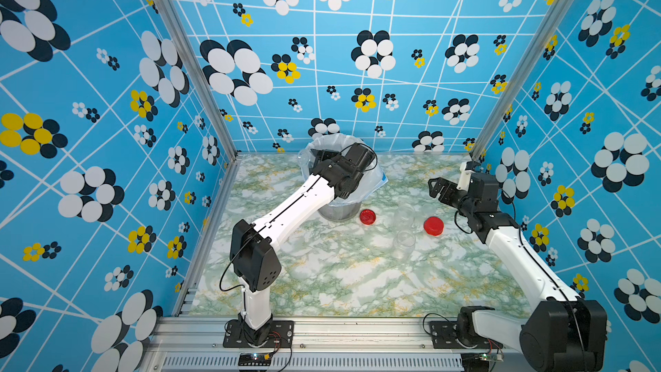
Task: Empty moldy mung beans from jars
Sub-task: Pour the moldy mung beans from the jar into the trash bin.
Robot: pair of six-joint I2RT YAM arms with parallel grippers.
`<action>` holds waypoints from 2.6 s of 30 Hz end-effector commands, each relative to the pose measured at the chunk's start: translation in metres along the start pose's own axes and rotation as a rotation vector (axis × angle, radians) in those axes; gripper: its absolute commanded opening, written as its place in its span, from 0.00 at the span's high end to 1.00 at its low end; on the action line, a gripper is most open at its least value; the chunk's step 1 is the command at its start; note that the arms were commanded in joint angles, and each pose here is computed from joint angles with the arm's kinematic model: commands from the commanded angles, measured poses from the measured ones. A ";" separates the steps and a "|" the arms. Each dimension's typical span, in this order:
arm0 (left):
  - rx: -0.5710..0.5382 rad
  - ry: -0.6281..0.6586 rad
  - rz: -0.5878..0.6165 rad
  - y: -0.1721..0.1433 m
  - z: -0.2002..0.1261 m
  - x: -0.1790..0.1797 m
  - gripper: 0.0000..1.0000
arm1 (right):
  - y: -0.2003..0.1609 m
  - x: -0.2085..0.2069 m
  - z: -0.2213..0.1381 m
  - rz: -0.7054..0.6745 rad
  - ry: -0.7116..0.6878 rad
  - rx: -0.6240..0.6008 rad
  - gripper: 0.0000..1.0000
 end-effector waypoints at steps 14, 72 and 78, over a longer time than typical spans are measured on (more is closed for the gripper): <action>-0.048 0.009 -0.041 -0.013 -0.008 0.012 0.58 | -0.004 0.004 -0.004 0.001 0.020 0.018 0.01; -0.373 -0.552 -0.598 -0.021 -0.010 -0.030 0.42 | -0.009 -0.001 0.004 0.011 0.011 0.028 0.01; -0.487 -0.641 -0.654 -0.021 -0.025 -0.030 0.41 | -0.009 -0.001 0.006 0.014 0.006 0.032 0.01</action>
Point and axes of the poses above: each gripper's point midway between its finger pads, its own z axis out along the fingers, its own x axis along the line the jaws close on, y = z × x, the point moved 5 cm from there along -z, back along the fingers, and after that the axes turned 15 degrees about z, right-handed, at the moved point
